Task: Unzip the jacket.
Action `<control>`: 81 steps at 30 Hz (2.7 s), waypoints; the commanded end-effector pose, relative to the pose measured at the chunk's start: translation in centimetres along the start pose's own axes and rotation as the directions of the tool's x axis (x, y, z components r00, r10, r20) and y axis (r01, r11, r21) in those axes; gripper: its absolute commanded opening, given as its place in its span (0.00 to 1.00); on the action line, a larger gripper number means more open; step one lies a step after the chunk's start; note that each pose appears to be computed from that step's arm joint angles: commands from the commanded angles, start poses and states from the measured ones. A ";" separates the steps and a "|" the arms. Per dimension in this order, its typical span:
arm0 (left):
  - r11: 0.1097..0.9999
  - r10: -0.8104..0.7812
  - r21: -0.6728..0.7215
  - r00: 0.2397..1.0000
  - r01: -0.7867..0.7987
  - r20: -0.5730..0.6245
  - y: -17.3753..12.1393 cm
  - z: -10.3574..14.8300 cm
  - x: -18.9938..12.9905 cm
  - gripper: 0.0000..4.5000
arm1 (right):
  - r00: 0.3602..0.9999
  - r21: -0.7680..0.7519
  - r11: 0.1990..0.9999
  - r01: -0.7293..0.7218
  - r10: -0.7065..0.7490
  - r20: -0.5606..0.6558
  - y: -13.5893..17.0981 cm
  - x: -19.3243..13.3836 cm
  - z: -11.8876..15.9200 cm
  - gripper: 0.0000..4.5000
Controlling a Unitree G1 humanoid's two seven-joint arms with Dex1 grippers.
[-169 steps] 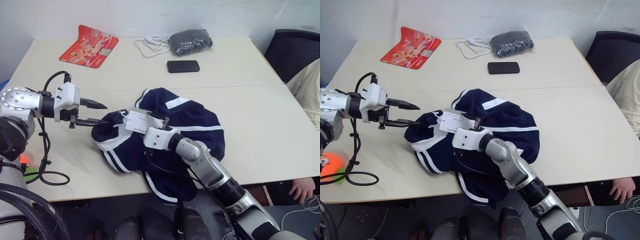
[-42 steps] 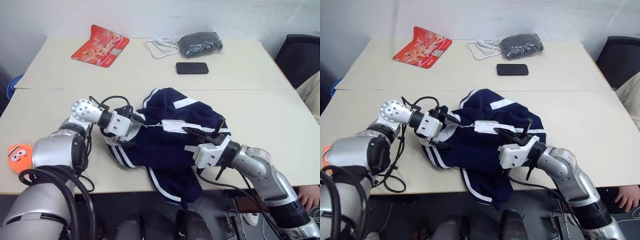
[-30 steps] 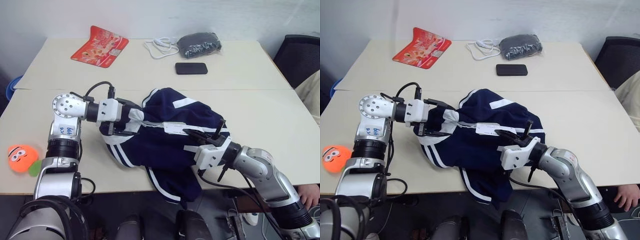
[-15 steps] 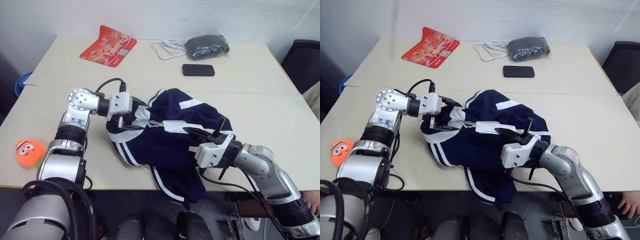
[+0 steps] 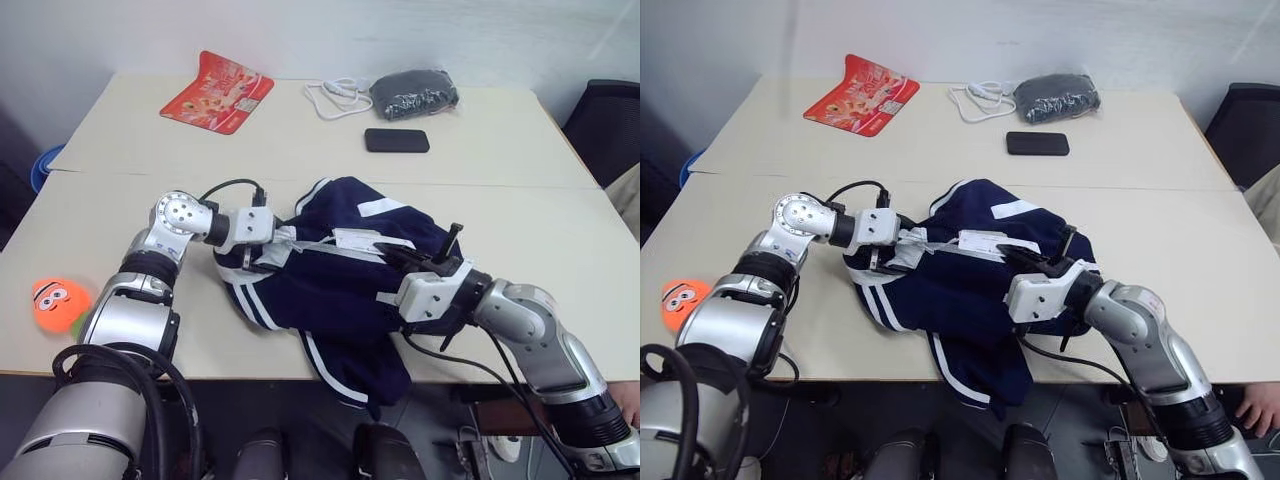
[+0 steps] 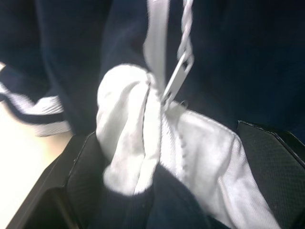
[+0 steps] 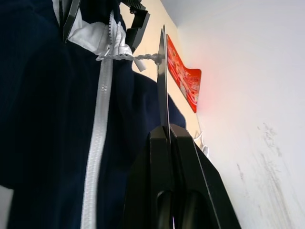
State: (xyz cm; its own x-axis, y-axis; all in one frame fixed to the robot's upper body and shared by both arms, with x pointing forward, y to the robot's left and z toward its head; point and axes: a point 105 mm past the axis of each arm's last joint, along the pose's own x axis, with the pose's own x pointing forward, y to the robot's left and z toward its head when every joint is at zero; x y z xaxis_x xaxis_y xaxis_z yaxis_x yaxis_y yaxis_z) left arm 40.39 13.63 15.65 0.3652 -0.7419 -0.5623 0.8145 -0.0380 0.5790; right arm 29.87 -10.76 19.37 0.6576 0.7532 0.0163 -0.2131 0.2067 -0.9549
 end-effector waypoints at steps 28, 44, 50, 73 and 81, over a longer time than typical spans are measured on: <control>0.975 0.034 -0.218 0.999 -0.040 -0.031 -2.1 -3.8 -1.5 0.99 | 0.947 -0.080 0.997 -0.013 -0.014 -0.320 -3.0 -6.6 -8.8 0.00; 0.993 0.107 -0.071 0.987 -0.099 0.121 2.7 1.5 -6.2 0.99 | 0.990 0.028 0.998 0.055 -0.051 -0.131 -2.7 -2.3 -3.2 0.00; 1.000 -0.002 -0.022 0.985 0.005 0.170 2.9 4.1 -8.0 1.00 | 0.998 0.110 0.993 0.031 -0.025 -0.056 -2.0 -0.3 -0.3 0.25; 0.985 -0.161 0.064 0.987 0.161 0.000 -0.1 1.8 -0.8 1.00 | 0.968 0.113 0.969 -0.218 0.229 -0.104 3.0 5.5 -0.3 0.71; 0.998 -0.058 -0.006 0.997 0.058 -0.046 0.5 0.2 -1.0 1.00 | 0.953 0.115 0.956 -0.268 0.281 -0.112 4.1 5.3 -0.2 0.71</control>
State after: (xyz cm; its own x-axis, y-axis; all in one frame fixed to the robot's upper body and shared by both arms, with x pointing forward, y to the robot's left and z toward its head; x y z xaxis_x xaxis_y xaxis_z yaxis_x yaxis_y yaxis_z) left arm 39.85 13.75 16.04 0.2905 -0.7178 -0.6327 0.8483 -0.1127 0.5174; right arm 32.81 -6.02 14.94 0.6465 0.7021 -0.2985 -0.4785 0.0685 -0.8754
